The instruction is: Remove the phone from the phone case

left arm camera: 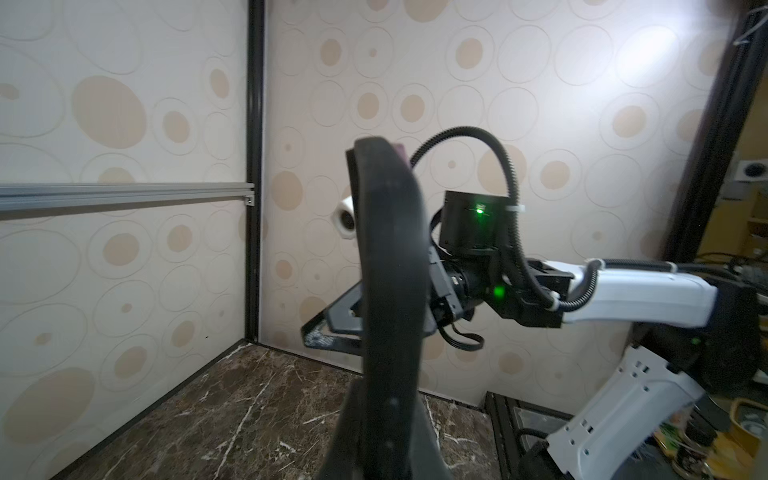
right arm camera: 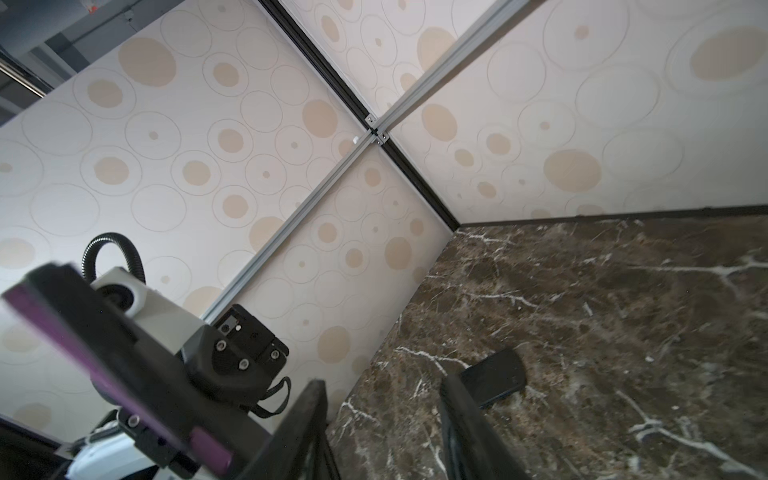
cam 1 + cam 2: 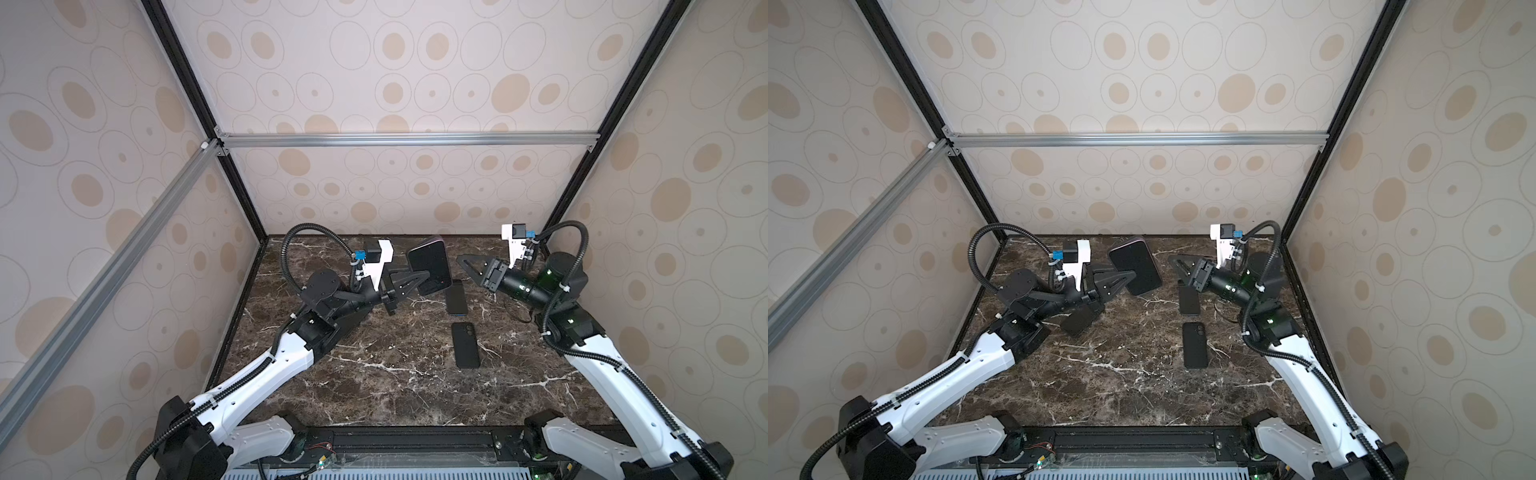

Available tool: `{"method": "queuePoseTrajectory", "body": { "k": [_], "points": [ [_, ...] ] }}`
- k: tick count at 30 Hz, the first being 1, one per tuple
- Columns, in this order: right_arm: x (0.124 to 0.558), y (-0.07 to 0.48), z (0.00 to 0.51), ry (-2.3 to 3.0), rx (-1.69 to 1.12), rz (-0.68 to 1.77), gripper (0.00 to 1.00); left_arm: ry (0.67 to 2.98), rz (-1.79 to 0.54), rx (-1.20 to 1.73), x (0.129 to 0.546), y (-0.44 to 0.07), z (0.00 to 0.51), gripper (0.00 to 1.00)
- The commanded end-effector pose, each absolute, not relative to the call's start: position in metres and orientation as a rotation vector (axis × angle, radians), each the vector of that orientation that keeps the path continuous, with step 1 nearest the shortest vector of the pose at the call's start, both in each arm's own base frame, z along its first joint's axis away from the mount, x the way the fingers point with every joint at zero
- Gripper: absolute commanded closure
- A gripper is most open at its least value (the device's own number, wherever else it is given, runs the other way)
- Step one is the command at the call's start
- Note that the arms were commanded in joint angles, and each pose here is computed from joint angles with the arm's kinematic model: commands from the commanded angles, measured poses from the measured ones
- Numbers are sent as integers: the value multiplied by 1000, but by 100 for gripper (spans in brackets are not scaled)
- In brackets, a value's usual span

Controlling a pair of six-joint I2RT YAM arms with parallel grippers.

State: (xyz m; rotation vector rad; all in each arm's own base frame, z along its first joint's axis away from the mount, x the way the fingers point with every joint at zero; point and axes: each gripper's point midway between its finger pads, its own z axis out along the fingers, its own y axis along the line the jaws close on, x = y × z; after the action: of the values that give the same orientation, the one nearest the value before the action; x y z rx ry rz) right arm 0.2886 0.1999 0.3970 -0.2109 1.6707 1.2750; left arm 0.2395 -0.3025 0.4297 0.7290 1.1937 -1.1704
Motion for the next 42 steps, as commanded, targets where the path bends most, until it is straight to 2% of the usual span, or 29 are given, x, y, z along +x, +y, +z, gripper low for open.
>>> {"method": "queuePoseTrajectory", "body": {
  "k": [1,6,13,25,28,37,42],
  "points": [
    [284,193,419,1511,-242,1232,45,1060,-1176,538,243,-276,477,100],
    [264,199,435,1401,-322,1319,32,1027,-1200,451,248,-267,488,100],
    [247,229,440,1333,-455,1434,23,977,-1289,413,243,-265,497,100],
    [229,272,454,1242,-633,1535,21,918,-1417,350,239,-261,503,100],
    [229,279,460,1215,-639,1559,27,930,-1442,330,244,-263,501,100],
    [231,286,463,1195,-640,1588,69,956,-1416,272,253,-259,495,100],
    [230,285,462,1194,-621,1588,84,966,-1413,251,255,-256,491,100]
  ]
}}
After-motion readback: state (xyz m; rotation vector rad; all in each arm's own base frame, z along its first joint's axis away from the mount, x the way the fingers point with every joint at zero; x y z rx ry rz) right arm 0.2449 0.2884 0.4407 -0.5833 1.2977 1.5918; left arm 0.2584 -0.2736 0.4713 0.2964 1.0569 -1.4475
